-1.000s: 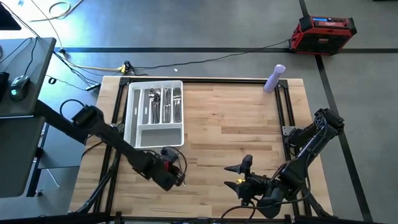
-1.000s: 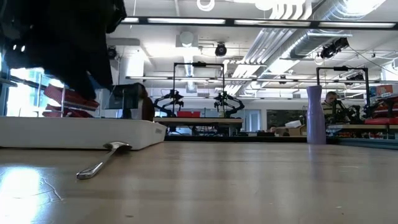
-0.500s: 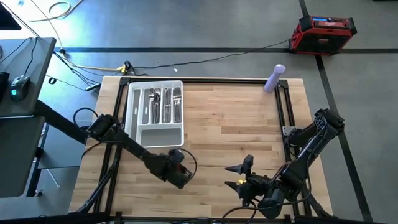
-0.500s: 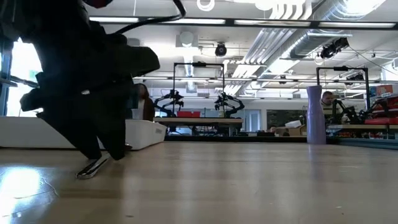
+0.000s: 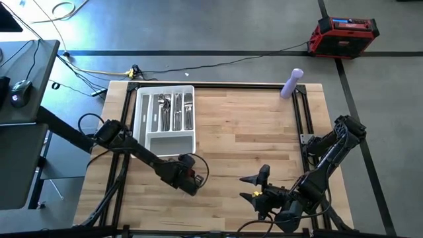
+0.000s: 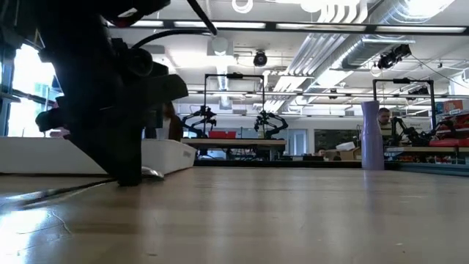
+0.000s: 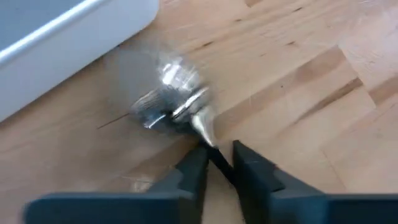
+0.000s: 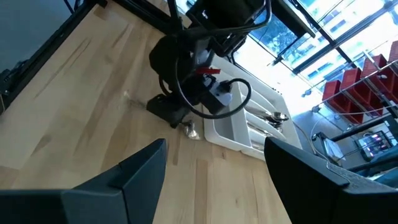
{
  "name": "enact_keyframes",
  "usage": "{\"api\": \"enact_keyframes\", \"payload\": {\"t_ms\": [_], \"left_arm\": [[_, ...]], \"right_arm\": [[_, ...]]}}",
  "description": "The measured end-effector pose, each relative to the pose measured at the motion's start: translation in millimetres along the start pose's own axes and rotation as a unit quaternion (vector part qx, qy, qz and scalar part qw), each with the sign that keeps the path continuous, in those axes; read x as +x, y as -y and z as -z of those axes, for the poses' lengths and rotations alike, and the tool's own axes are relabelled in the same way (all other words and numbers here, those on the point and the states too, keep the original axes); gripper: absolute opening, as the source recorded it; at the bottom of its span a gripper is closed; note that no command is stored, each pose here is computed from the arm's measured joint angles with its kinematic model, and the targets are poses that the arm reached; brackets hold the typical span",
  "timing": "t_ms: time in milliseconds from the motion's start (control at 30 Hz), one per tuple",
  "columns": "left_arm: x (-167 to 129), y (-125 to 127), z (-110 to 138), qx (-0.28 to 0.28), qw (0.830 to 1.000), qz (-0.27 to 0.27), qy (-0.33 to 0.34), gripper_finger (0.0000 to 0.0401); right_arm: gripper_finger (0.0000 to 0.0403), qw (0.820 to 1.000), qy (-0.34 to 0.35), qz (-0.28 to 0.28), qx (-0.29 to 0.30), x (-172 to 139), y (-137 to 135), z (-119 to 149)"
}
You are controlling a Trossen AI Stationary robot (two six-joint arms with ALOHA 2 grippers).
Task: Sort silverware
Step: Put the spoon in the silverware tray
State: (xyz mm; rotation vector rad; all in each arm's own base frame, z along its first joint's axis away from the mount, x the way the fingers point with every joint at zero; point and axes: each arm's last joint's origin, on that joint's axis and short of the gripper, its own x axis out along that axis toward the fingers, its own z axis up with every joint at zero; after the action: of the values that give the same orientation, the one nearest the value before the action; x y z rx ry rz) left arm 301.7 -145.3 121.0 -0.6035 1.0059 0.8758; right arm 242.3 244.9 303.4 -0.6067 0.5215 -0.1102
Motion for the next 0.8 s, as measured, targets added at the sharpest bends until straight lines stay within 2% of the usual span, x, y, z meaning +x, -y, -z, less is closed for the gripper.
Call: {"api": "enact_keyframes", "payload": {"t_ms": [200,333,467,567,633,667,733,800], "left_arm": [[-20,13,15,0.024,0.998,0.012,0.053,0.0004],[-57,30,17,0.038,0.995,0.036,0.084,0.0001],[-102,38,14,0.063,0.988,0.023,0.138,0.0],[-133,28,-3,0.072,0.975,-0.03,0.207,0.0],[-143,19,-18,0.067,0.963,-0.073,0.249,0.0],[-143,18,-26,0.054,0.96,-0.077,0.265,0.0],[-137,14,-46,0.074,0.951,-0.093,0.286,0.0],[-125,9,-73,0.076,0.944,-0.137,0.291,0.0]], "right_arm": [[0.0254,1.0,-0.001,-0.003,-0.001,0,0,0],[0.0254,1.0,-0.001,-0.003,-0.002,0,0,0],[0.0254,1.0,-0.001,-0.003,-0.002,0,0,0],[0.0254,1.0,-0.002,-0.003,-0.002,0,0,1],[0.0254,1.0,-0.001,-0.003,-0.002,-1,0,0],[0.0254,1.0,-0.001,-0.003,-0.002,-1,1,0],[0.0254,1.0,0.0,-0.001,-0.001,-1,1,0],[0.0254,1.0,-0.001,0.001,-0.002,-1,1,0]]}}
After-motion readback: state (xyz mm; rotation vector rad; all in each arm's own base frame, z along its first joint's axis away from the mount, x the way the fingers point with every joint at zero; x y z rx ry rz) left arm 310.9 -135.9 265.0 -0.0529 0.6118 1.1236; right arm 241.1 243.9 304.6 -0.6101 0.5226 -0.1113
